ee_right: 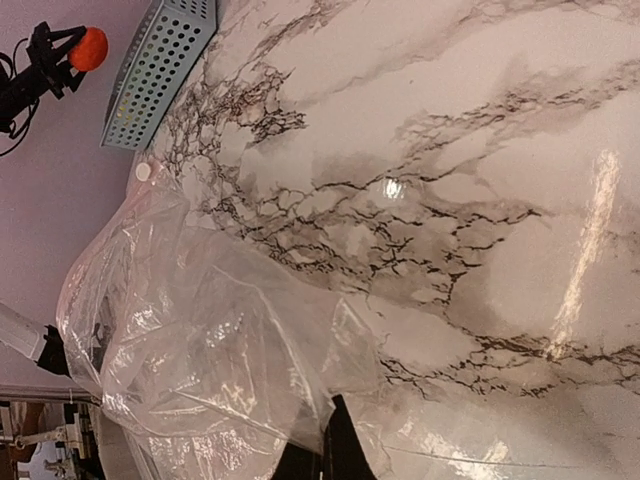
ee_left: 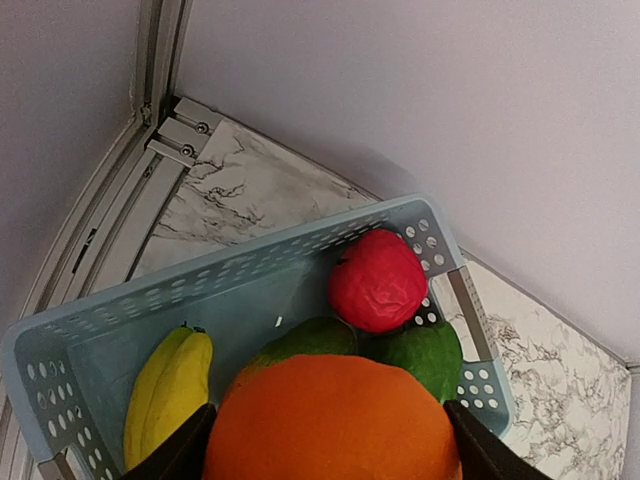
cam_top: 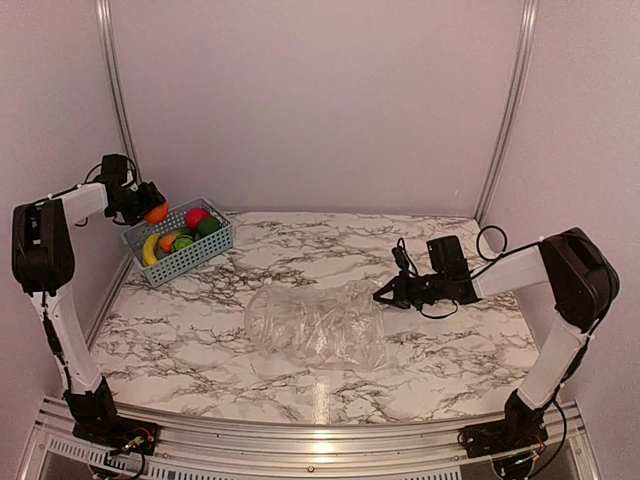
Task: Open the zip-top bag and remove the fake food
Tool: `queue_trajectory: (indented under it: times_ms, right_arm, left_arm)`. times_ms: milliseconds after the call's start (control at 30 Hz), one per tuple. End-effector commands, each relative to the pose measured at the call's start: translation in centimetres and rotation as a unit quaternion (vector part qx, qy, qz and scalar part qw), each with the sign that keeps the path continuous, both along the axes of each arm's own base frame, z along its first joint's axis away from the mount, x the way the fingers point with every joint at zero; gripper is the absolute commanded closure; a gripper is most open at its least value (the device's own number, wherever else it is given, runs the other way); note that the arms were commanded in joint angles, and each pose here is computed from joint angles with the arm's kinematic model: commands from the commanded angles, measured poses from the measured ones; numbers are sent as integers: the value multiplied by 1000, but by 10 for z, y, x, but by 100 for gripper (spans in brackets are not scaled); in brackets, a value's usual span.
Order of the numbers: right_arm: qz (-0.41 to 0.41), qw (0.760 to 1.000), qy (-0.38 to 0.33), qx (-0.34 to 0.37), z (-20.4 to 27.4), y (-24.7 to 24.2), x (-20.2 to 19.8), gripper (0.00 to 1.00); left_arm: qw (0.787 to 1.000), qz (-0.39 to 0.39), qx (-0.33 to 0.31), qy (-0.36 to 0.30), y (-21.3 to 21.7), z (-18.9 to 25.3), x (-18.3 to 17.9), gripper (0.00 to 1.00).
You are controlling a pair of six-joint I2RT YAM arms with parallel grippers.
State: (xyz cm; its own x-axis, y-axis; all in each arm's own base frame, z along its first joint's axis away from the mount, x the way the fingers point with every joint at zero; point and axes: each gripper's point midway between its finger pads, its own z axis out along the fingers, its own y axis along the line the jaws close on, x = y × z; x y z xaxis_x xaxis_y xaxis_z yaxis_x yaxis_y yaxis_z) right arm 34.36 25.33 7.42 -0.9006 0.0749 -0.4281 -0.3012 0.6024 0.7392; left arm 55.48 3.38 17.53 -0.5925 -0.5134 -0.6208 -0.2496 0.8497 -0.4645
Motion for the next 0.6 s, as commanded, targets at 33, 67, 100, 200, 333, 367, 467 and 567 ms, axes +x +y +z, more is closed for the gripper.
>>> queue_trajectory:
  times_ms: [33, 67, 100, 200, 333, 367, 467, 567]
  right_arm:
    - [0, 1000, -26, 7, 21, 2, 14, 100]
    - [1, 1000, -26, 7, 21, 2, 15, 100]
    - [1, 1000, -27, 7, 22, 3, 16, 100]
    - [0, 1000, -26, 7, 23, 4, 19, 100]
    - [2, 999, -32, 11, 28, 6, 22, 100]
    - [3, 999, -34, 11, 29, 6, 23, 100]
    - [6, 999, -38, 14, 31, 7, 24, 100]
    - [9, 999, -44, 17, 33, 8, 24, 100]
  left_arm:
    - [999, 6, 45, 25, 15, -24, 20, 32]
    - [998, 5, 49, 27, 16, -27, 24, 31]
    - [998, 5, 52, 31, 17, -31, 28, 29]
    - [997, 1, 61, 49, 20, -43, 34, 22]
    - [997, -12, 56, 43, 15, -40, 35, 12]
    - [998, -17, 51, 40, 13, -37, 33, 10]
    - [998, -30, 46, 32, 6, -28, 24, 5]
    - [998, -53, 36, 21, -6, -12, 10, 2]
